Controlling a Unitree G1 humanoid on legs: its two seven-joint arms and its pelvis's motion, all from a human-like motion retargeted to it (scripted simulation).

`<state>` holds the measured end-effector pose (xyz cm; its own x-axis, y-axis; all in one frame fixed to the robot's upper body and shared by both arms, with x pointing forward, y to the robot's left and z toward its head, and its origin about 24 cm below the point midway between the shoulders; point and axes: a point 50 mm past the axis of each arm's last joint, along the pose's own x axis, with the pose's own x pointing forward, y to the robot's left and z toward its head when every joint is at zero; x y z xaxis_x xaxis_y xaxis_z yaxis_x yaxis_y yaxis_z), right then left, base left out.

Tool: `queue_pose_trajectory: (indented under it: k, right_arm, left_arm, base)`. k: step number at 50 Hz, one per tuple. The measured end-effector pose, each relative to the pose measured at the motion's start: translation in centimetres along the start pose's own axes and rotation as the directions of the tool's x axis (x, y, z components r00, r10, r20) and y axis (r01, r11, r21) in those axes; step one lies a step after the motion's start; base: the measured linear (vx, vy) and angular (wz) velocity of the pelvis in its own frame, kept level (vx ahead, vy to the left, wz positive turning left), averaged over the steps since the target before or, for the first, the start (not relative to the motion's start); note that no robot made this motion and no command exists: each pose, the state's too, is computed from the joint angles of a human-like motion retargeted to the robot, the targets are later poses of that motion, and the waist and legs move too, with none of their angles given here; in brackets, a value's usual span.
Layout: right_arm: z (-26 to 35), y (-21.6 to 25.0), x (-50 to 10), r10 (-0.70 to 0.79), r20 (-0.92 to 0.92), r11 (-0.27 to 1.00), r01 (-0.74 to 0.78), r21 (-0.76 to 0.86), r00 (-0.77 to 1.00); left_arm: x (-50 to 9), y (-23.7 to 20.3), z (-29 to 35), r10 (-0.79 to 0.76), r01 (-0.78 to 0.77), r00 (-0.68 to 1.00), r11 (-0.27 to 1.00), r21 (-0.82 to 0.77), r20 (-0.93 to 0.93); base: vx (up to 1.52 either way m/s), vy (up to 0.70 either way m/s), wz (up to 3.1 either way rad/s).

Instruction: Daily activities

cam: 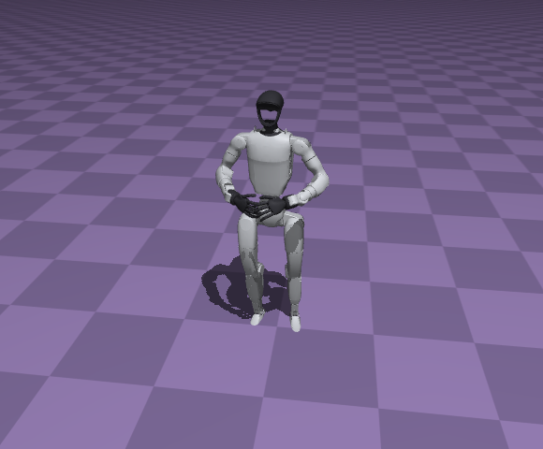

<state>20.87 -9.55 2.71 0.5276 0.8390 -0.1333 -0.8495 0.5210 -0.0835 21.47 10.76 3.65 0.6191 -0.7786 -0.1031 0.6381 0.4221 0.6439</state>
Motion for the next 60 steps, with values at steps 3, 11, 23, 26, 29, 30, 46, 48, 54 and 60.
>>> queue_pose_trajectory:
  k: [3, 11, 23, 26, 29, 30, 46, 48, 54, 60]
  right_arm:
    - [-0.2, 0.0, 0.1, 0.011, -0.035, 0.997, -0.014, -0.081, 0.999]
    - [-0.4, -0.3, 0.5, -0.005, -0.098, 0.957, -0.023, -0.289, 0.995]
    - [-0.7, -0.4, 0.5, -0.036, -0.126, 0.892, -0.025, -0.452, 0.991]
    - [-1.2, -0.3, 0.0, -0.046, -0.155, 0.885, -0.032, -0.465, 0.987]
    - [-1.8, -0.5, -0.6, -0.064, -0.186, 0.877, -0.034, -0.479, 0.98]
    - [-2.0, -0.5, -0.8, -0.072, -0.197, 0.874, -0.033, -0.485, 0.978]
    - [16.5, -8.0, 1.3, -0.27, 0.571, 0.239, 0.628, -0.74, 0.776]
    - [17.9, -8.5, 0.6, -0.281, 0.633, 0.147, 0.684, -0.715, 0.721]
    - [13.9, -10.7, -1.2, -0.385, 0.444, 0.074, 0.507, -0.859, 0.809]
    - [5.2, -12.3, -5.6, -0.461, -0.115, 0.213, -0.016, -0.977, 0.88]
  left_arm:
    - [-1.7, -2.7, -2.9, -0.015, -0.005, 0.985, 0.994, -0.11, -0.175]
    - [-4.5, -7.5, -6.7, -0.058, -0.07, 0.9, 0.959, -0.275, -0.432]
    - [-3.7, -7.1, -6.5, -0.009, -0.124, 0.905, 0.951, -0.284, -0.425]
    - [-3.2, -6.2, -6.2, 0.026, -0.145, 0.914, 0.953, -0.266, -0.405]
    - [-2.9, -5.5, -6.3, 0.05, -0.167, 0.913, 0.952, -0.258, -0.404]
    - [-2.8, -5.3, -6.4, 0.056, -0.174, 0.911, 0.95, -0.259, -0.408]
    - [-12.5, -12.2, -13.9, -0.199, -0.45, 0.503, 0.771, -0.451, -0.841]
    - [-12.6, -12.4, -13.9, -0.21, -0.465, 0.504, 0.751, -0.468, -0.838]
    - [-6.0, -7.5, -11.4, -0.043, -0.387, 0.748, 0.783, -0.488, -0.662]
    - [3.2, -0.2, -3.1, 0.187, -0.272, 0.955, 0.859, -0.434, -0.228]
  base:
    - [0.0, 0.0, 0.0]
    - [0.0, 0.0, 0.0]
    - [0.0, 0.0, 0.0]
    - [0.0, 0.0, 0.0]
    - [0.0, 0.0, 0.0]
    - [0.0, 0.0, 0.0]
    - [-0.03, 0.01, -0.01]
    - [0.0, 0.0, 0.0]
    - [0.04, 0.0, 0.07]
    - [0.05, 0.02, 0.15]
